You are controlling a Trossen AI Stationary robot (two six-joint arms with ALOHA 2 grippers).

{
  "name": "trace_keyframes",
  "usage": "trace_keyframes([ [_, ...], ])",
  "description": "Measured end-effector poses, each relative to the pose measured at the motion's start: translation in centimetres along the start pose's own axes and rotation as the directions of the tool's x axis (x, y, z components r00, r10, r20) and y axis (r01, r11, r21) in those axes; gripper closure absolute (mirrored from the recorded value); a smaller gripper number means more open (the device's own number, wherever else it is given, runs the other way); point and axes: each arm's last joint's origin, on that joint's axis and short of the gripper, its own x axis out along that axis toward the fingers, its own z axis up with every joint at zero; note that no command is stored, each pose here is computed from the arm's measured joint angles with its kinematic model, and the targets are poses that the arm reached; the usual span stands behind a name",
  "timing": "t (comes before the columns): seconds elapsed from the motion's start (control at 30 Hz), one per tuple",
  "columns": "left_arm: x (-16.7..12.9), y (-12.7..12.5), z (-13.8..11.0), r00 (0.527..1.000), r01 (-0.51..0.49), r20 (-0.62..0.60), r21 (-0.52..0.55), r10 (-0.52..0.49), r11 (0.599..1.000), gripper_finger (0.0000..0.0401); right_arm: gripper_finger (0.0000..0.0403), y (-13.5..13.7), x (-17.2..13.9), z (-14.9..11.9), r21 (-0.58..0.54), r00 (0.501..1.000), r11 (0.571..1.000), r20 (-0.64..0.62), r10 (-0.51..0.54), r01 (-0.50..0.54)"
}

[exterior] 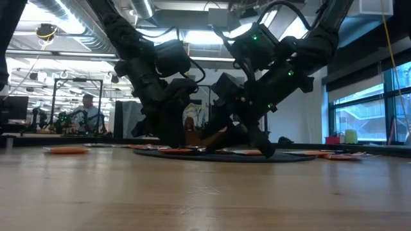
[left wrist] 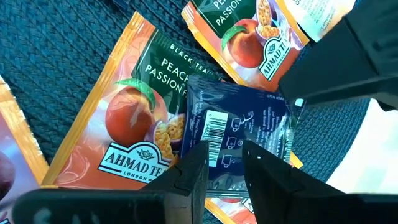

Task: Pick & Place Tea
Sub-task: Put the purple tea bag into the left section of the wooden organizer

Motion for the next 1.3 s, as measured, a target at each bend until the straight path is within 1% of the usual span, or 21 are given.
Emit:
trace_keyframes([
  [0.17,0.0,0.0,0.0,1.000,0.000,0.000,0.000,0.000,1.000,0.0306,0.0261,0.0,0.0,0.0,-0.025,1.000,1.000,0.005,0.003,-0.003],
  [0.33,0.0,0.0,0.0,1.000,0.001,0.000,0.000,-0.001,1.000,0.0306,0.0284,0.1,0.0,0.2,-0.029,0.998,0.999,0.045,0.039,-0.038],
  [0.5,0.0,0.0,0.0,1.000,0.001,0.000,0.000,-0.001,1.000,0.0306,0.0313,0.2,0.0,0.2,-0.043,0.998,0.998,0.051,0.044,-0.042],
  [0.6,0.0,0.0,0.0,1.000,0.002,0.001,0.000,-0.002,1.000,0.0306,0.0332,0.3,0.0,0.2,-0.046,0.995,0.997,0.068,0.067,-0.064],
  [0.73,0.0,-0.1,0.0,1.000,0.027,-0.004,0.004,-0.027,1.000,0.0306,0.0359,0.3,0.0,0.2,-0.045,0.995,0.997,0.069,0.072,-0.069],
  [0.83,0.0,-0.5,0.2,0.997,0.071,0.001,0.017,-0.071,0.997,0.0306,0.0376,0.3,0.0,0.2,-0.044,0.995,0.997,0.069,0.073,-0.070],
  [0.93,0.1,-0.7,0.1,0.997,0.079,0.007,0.026,-0.079,0.997,0.0306,0.0392,0.3,0.0,0.2,-0.044,0.995,0.997,0.069,0.073,-0.070],
  [1.07,0.1,-0.6,0.1,0.997,0.076,0.004,0.035,-0.076,0.997,0.0306,0.0397,0.3,-0.1,0.2,-0.039,0.998,0.998,0.040,0.049,-0.048],
  [1.17,0.0,-0.6,0.2,0.997,0.076,0.006,0.053,-0.077,0.996,0.0306,0.0397,0.1,-0.3,0.1,-0.014,1.000,0.999,-0.006,0.031,-0.031],
  [1.3,-0.9,-0.7,0.6,0.995,0.092,0.025,0.053,-0.093,0.994,0.0306,0.0399,-0.7,-1.5,0.4,0.063,0.999,0.998,-0.018,0.032,-0.031],
])
